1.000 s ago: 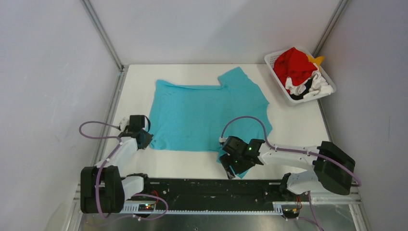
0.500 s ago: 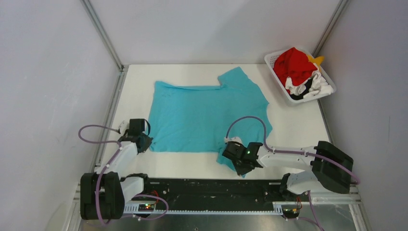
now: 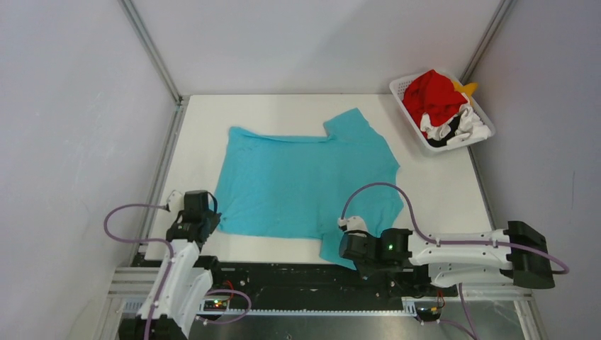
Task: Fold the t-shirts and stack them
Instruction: Fold the flattened tshirt in 1/3 of the way
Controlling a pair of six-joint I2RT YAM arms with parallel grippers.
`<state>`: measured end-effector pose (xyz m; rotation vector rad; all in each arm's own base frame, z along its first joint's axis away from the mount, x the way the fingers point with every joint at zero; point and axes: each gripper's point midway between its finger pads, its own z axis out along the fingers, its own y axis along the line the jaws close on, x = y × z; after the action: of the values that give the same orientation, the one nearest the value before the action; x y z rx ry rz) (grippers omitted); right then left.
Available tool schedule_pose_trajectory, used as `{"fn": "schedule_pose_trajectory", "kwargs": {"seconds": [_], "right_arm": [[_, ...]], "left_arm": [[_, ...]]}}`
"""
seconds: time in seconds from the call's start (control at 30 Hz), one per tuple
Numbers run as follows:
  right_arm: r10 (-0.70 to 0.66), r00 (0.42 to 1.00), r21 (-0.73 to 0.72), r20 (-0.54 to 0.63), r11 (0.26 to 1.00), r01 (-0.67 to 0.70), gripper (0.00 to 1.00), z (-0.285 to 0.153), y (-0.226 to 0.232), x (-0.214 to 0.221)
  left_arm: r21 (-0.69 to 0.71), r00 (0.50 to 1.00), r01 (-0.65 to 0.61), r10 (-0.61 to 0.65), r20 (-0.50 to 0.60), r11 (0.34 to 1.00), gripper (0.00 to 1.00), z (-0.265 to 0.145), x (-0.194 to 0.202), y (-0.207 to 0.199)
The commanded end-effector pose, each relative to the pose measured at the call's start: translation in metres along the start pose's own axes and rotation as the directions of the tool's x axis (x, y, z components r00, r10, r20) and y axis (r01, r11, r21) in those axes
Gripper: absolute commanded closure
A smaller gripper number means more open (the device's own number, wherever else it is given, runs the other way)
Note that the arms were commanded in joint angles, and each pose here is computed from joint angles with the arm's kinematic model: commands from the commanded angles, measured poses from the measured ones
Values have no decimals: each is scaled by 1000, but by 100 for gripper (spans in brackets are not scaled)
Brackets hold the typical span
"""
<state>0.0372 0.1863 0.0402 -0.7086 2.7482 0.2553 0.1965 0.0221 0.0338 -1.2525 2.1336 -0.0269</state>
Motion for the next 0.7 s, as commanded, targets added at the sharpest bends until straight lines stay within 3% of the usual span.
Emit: {"fn": "schedule_pose_trajectory", "kwargs": {"seconds": [0.0, 0.37, 0.67], "right_arm": [[47, 997, 31, 53, 998, -48, 100, -10, -8, -6], [47, 979, 151, 201, 985, -79, 100, -40, -43, -80], [147, 915, 237, 376, 939, -249, 100, -66, -97, -160]], "left_arm": [[-27, 999, 31, -31, 27, 999, 100, -6, 1, 16], [15, 1000, 2, -3, 12, 1000, 100, -12, -21, -21], [8, 1000, -19, 19, 11, 1000, 100, -4, -43, -54]]}}
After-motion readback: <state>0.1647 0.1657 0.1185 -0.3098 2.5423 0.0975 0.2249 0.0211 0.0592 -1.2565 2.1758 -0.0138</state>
